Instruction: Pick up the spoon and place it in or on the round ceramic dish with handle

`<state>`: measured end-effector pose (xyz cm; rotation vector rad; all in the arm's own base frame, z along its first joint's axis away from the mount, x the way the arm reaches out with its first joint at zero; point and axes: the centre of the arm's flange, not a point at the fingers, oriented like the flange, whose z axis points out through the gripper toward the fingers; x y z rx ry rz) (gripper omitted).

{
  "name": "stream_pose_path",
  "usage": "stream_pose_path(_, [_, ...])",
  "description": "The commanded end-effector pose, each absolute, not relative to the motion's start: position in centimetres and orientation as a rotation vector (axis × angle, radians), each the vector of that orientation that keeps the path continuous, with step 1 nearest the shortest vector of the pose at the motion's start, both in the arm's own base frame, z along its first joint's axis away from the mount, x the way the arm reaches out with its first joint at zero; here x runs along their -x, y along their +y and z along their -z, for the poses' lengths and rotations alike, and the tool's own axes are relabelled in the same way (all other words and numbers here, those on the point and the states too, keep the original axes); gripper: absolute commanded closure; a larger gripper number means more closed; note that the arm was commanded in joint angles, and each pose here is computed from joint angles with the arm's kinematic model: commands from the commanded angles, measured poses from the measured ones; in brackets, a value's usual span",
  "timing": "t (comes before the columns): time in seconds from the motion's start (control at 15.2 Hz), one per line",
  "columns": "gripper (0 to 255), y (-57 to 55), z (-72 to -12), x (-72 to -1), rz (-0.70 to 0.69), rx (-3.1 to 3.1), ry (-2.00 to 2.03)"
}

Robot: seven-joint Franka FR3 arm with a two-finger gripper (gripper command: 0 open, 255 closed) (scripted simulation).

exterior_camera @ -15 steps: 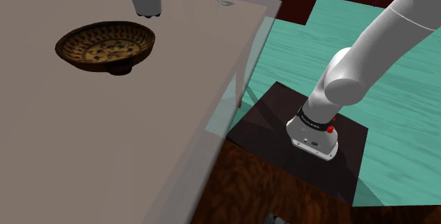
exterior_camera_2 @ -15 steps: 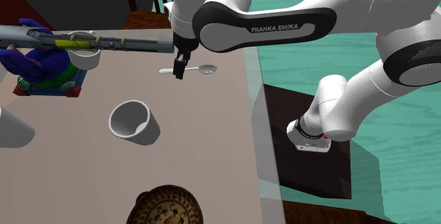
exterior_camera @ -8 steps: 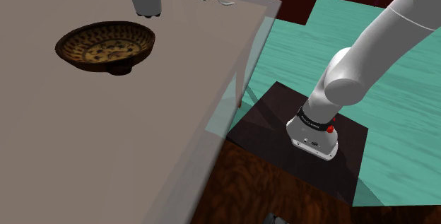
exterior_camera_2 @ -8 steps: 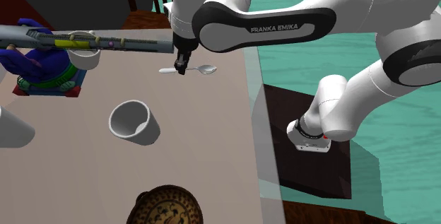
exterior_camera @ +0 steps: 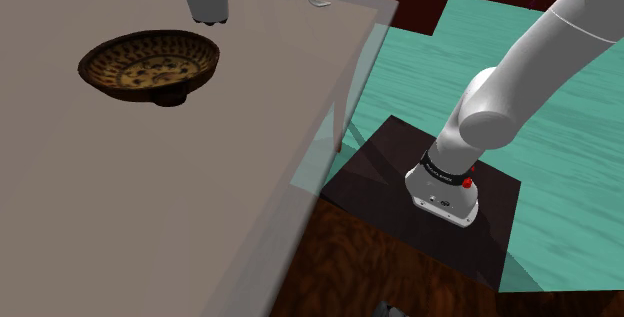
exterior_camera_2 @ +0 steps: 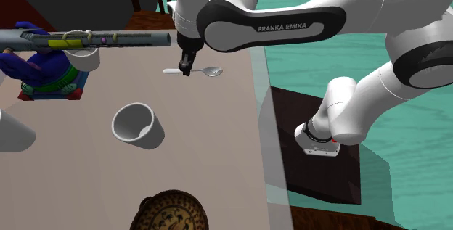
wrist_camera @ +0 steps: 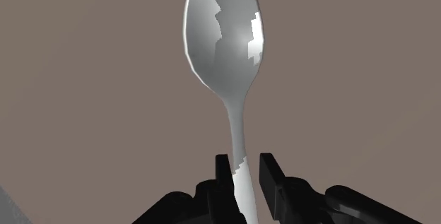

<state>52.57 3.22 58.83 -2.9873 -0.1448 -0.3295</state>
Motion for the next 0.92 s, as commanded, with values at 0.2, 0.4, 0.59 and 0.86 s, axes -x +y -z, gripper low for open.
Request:
stream_pose_path(0.2, [255, 3.3, -61.3, -52.6, 0.328, 2.987, -0.145])
stream_pose_path(0.4, [255, 3.3, -62.9, -52.6, 0.328, 2.987, -0.145])
stream_pose_path(0.59, [255, 3.3, -64.4, -52.6, 0.328, 2.987, -0.145])
stream_pose_path(0.86, [255, 3.3, -66.6, -52.6, 0.328, 2.987, -0.145])
